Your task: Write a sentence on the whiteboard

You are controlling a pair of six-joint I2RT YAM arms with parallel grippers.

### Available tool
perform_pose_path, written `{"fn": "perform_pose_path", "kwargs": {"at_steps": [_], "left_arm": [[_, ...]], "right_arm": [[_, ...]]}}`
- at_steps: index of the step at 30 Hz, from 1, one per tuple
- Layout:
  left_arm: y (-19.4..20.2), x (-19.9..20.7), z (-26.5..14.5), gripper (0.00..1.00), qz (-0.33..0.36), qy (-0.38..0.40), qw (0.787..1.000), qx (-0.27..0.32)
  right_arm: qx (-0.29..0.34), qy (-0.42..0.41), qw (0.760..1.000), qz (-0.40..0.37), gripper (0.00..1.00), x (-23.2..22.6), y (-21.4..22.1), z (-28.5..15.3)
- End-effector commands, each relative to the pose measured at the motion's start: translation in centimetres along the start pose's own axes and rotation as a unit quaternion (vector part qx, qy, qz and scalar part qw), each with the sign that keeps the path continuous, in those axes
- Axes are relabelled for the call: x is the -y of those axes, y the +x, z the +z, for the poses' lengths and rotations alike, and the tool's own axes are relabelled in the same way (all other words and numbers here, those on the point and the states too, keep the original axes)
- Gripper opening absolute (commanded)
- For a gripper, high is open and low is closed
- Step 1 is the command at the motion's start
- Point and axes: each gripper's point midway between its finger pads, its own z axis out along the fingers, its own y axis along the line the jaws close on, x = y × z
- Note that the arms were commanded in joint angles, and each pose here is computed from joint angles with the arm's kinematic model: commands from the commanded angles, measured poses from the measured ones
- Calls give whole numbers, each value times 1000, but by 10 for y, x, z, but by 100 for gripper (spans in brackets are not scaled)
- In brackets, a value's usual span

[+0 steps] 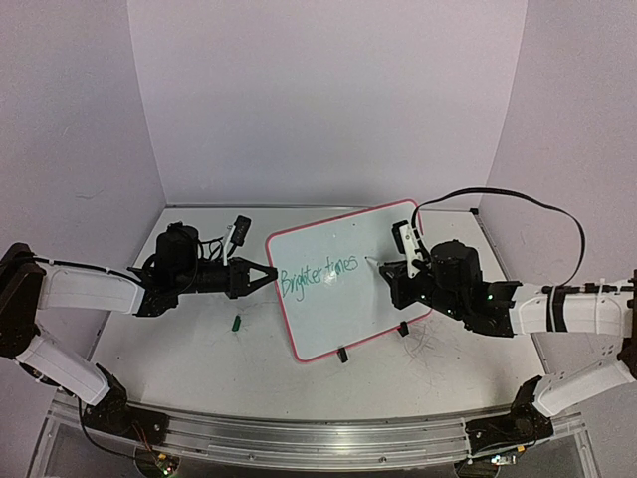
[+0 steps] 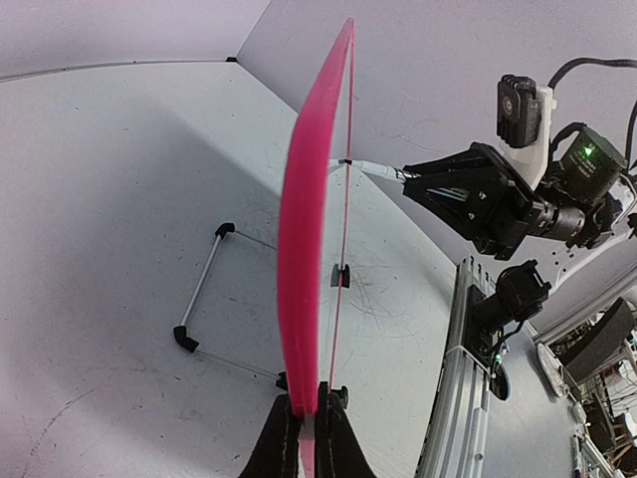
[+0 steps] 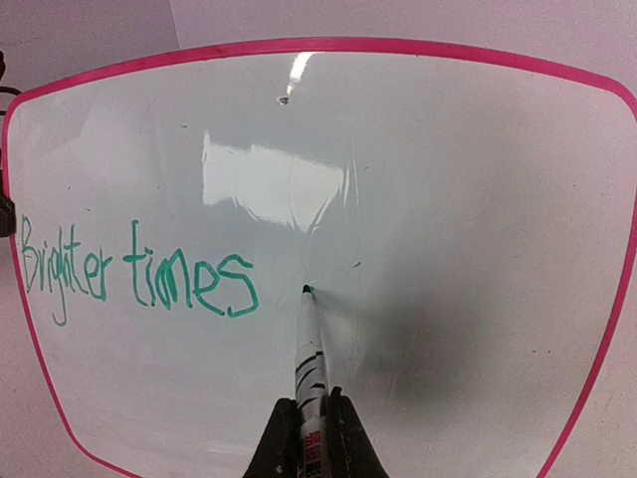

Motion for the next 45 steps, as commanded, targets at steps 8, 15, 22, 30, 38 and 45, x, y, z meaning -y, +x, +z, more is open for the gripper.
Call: {"fn": "perform_pose_path", "kwargs": {"at_steps": [8, 15, 22, 30, 38, 45], "left_arm": [[-13, 3, 0, 0, 24, -2, 1000, 12], [-13, 4, 0, 0, 23, -2, 1000, 12], [-13, 4, -1, 0, 23, -3, 1000, 13], [-13, 4, -1, 0, 22, -2, 1000, 12], [-12, 3, -1, 0, 22, -3, 1000, 12], [-13, 4, -2, 0, 22, -3, 1000, 13]], "right_arm": [[8, -25, 1000, 5, 0, -11, -10, 1], [-11, -25, 1000, 7, 0, -9, 1, -1], [-20, -15, 1000, 8, 0, -4, 7, -5], [-11, 7, 1000, 11, 0, 3, 1, -6], [7, 17, 1000, 15, 0, 5, -6, -1], [21, 29, 999, 23, 0, 7, -15, 4]]}}
